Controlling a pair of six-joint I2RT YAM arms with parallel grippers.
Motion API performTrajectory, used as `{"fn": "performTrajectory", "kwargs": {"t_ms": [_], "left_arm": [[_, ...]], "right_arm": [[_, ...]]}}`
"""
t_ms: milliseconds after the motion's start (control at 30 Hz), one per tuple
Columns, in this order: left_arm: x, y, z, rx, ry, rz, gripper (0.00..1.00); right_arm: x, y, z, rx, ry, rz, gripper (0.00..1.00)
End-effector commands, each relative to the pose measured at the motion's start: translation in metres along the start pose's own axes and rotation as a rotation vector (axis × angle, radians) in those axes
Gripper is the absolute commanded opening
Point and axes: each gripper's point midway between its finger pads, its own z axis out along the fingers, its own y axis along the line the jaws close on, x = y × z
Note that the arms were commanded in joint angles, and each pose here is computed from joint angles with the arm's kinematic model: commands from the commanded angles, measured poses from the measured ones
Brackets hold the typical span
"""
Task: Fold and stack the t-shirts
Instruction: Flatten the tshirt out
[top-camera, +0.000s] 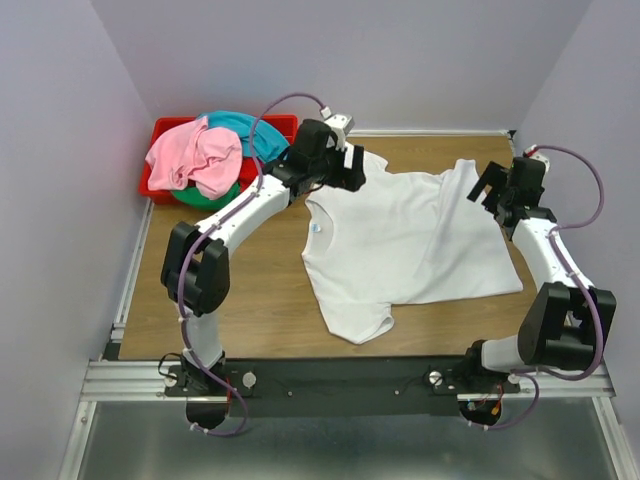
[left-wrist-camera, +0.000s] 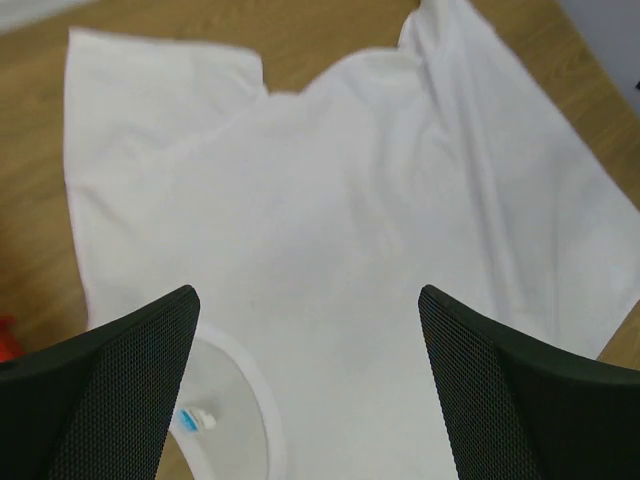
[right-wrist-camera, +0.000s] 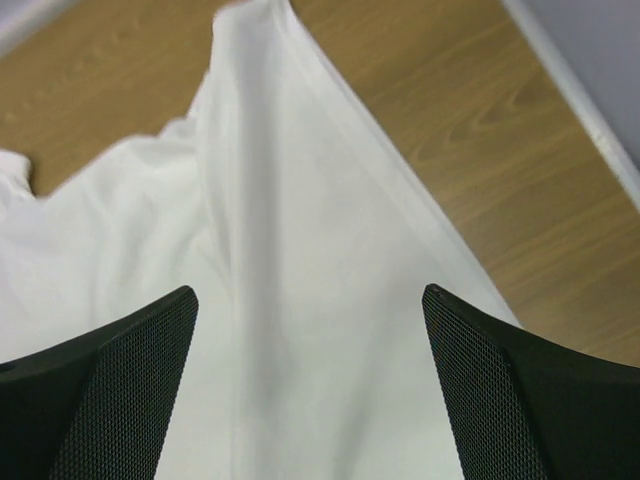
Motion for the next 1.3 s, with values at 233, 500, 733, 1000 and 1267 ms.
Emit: {"fn": "performTrajectory", "kwargs": {"t_ms": [233, 500, 733, 1000, 1267], "left_arm": [[0.108, 0.022, 0.027, -0.071, 0.278, -0.169, 0.97], [0.163, 0.024, 0.059, -0.038, 0.416, -0.222, 0.96], [0.181, 0.036, 0.078, -0.062, 0.455, -0.214, 0.96], [0.189, 0.065, 0.087, -0.131, 0.471, -0.229, 0.96], [0.173, 0.078, 0.106, -0.117, 0.443, -0.200, 0.96]], "right_arm": [[0.096, 0.007, 0.019, -0.091, 0.306, 0.019, 1.00], [0.141, -0.001, 0.038, -0.062, 0.443, 0.017, 1.00], [0.159, -0.016, 0.042, 0.028, 0.509, 0.034, 1.00], [0.185, -0.054, 0.018, 0.258, 0.638, 0.063, 1.00], [0.202, -0.061, -0.002, 0.304, 0.697, 0.108, 1.00]]}}
